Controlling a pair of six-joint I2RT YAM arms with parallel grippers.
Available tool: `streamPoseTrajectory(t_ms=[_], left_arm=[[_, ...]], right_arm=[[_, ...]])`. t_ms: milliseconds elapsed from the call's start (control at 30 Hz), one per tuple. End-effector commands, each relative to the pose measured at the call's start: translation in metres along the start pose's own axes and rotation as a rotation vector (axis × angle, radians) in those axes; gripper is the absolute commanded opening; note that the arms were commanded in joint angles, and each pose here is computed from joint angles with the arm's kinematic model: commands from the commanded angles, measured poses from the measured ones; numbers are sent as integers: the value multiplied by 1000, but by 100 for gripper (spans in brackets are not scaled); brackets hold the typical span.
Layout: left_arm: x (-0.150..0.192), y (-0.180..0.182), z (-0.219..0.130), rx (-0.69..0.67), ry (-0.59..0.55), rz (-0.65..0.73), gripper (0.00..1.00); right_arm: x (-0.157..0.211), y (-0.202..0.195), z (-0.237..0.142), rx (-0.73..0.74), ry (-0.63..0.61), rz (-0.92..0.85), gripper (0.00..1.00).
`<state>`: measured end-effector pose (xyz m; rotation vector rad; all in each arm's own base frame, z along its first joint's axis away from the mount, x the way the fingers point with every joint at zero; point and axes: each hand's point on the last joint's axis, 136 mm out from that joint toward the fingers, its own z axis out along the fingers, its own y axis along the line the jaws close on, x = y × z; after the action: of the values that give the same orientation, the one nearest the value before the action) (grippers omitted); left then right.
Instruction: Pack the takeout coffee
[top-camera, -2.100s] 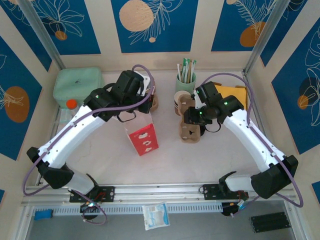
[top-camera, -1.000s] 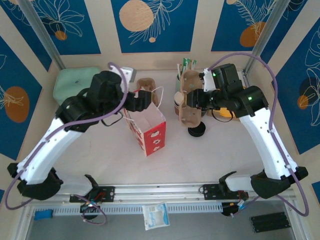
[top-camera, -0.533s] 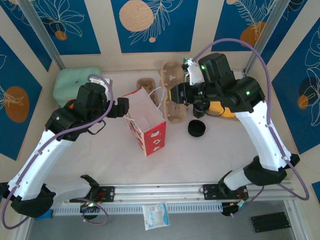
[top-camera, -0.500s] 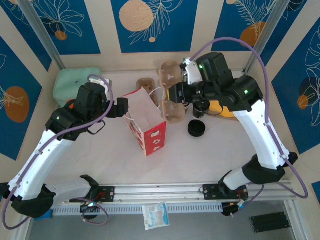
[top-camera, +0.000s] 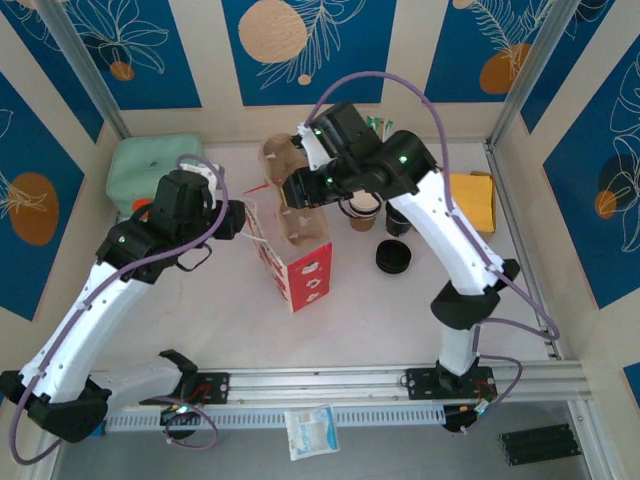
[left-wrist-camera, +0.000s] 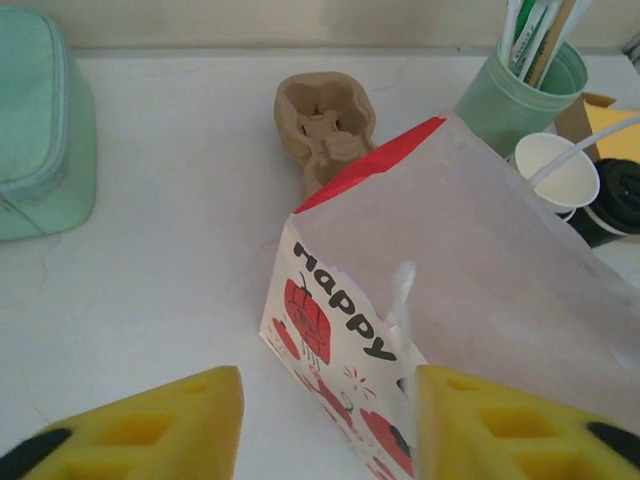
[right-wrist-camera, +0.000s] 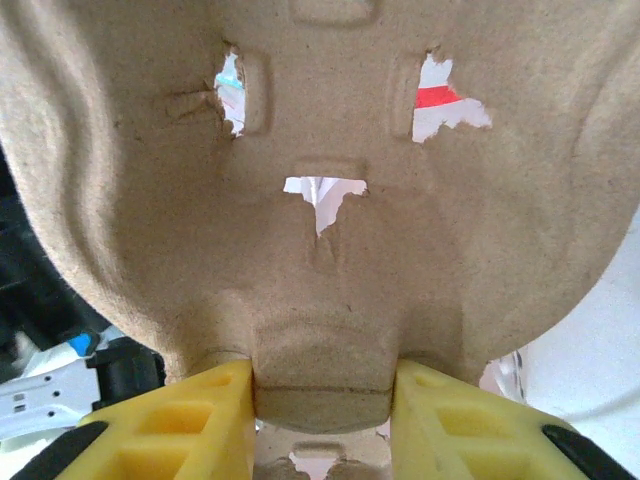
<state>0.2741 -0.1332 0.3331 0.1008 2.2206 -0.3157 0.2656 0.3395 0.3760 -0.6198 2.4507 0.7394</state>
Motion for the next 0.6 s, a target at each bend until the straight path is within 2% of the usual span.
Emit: streamPoseTrajectory(t_ms=[0, 100, 567], left_arm=[[-1, -2, -7, 35, -23, -25, 31], [3, -2, -10, 48, -22, -37, 19], [16, -4, -13, 92, -14, -69, 1]], right_arm=[[5, -2, 7, 37, 34, -31, 35], [4, -4, 21, 53, 53, -38, 35], [12, -12, 55, 98, 118, -59, 35]])
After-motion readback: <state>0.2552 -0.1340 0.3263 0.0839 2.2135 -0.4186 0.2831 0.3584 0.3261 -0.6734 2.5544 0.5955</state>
